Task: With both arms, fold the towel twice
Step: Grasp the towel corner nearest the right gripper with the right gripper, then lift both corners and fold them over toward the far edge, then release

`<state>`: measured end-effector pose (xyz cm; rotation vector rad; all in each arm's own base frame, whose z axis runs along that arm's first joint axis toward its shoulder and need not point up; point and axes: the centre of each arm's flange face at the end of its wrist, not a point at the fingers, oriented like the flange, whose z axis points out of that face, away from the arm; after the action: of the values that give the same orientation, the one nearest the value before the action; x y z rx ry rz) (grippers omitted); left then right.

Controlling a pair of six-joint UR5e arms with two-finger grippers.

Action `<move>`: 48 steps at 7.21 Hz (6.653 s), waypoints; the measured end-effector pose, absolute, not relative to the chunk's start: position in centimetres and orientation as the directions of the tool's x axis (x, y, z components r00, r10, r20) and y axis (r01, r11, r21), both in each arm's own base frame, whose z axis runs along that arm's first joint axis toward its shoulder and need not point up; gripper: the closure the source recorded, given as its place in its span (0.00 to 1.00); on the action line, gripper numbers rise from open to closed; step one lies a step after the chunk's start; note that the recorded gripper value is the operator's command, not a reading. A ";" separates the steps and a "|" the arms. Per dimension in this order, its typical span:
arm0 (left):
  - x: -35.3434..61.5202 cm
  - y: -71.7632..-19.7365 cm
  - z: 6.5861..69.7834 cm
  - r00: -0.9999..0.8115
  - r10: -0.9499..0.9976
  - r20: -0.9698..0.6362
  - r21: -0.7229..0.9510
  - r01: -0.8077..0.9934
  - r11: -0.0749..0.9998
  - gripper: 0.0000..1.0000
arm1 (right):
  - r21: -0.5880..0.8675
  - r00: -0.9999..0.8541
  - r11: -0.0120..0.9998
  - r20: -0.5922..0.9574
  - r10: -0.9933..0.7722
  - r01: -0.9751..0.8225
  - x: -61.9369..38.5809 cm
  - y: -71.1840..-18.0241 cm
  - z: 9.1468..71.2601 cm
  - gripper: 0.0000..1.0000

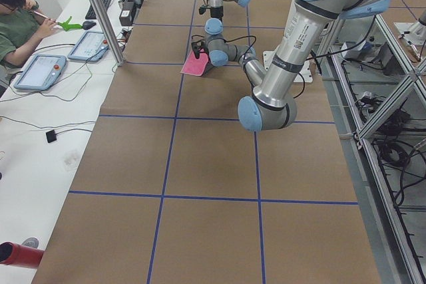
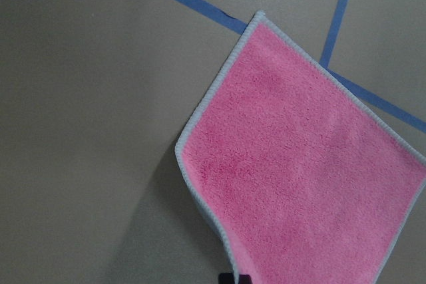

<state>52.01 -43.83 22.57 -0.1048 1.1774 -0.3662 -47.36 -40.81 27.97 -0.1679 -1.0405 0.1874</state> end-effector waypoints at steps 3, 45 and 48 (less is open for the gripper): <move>52.2 -43.7 22.4 0.328 -0.343 -0.880 -0.279 0.226 0.933 1.00 | -0.318 0.504 0.940 0.796 0.336 -0.124 -51.0 -37.2 28.4 0.01; 52.3 -50.8 22.6 0.338 -0.399 -0.853 -0.296 0.318 0.901 1.00 | -0.510 0.225 0.761 0.750 0.622 -0.401 -49.4 -44.4 30.2 1.00; 53.8 -53.9 22.0 0.344 -0.418 -0.841 -0.302 0.343 0.890 1.00 | -0.510 0.215 0.740 0.739 0.638 -0.439 -49.5 -47.6 30.5 1.00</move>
<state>53.80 -53.95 22.03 -0.0765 1.1151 -0.4946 -49.53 -47.57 30.51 -0.2065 -1.1281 0.7539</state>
